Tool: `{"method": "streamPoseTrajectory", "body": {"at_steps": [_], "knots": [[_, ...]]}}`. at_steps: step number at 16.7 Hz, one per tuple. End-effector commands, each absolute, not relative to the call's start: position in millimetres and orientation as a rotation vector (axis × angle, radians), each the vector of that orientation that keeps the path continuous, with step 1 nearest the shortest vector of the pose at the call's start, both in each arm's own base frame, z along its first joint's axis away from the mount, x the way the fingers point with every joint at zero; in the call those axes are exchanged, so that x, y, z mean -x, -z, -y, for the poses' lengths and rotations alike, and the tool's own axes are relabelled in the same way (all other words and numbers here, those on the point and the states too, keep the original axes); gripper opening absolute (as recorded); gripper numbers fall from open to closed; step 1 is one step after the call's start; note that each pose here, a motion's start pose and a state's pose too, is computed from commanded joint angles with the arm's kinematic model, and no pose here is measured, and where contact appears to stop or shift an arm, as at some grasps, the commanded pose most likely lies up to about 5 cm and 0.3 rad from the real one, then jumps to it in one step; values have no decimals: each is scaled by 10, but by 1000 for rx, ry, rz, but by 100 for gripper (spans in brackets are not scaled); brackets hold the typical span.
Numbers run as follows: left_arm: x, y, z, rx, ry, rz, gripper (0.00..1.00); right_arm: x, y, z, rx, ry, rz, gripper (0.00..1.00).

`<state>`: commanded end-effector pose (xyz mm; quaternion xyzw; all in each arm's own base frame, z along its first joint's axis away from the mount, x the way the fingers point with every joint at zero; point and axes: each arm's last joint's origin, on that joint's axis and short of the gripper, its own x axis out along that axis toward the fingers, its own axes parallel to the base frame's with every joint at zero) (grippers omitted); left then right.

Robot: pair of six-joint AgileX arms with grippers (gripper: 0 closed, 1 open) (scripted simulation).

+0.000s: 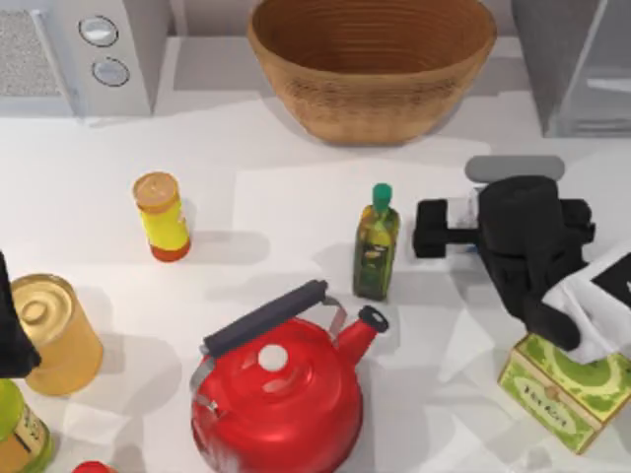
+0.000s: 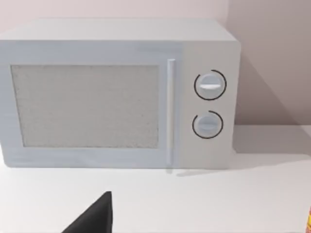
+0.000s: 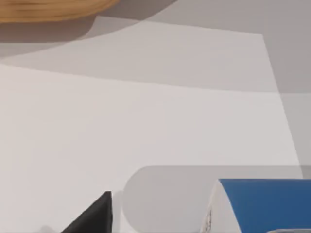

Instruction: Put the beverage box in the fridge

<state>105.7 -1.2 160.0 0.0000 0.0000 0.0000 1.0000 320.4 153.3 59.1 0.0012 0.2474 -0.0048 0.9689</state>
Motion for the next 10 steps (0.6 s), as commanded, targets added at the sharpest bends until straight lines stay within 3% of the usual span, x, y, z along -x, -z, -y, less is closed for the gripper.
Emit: {"method": "streamPoseTrajectory", "body": {"at_steps": [1, 10], "knots": [[-1057, -1600, 12, 0, 0, 0, 100, -3204, -591, -1533, -3, 10, -500, 100], [-1057, -1600, 12, 0, 0, 0, 100, -3204, -591, -1533, -3, 10, -500, 32]]}}
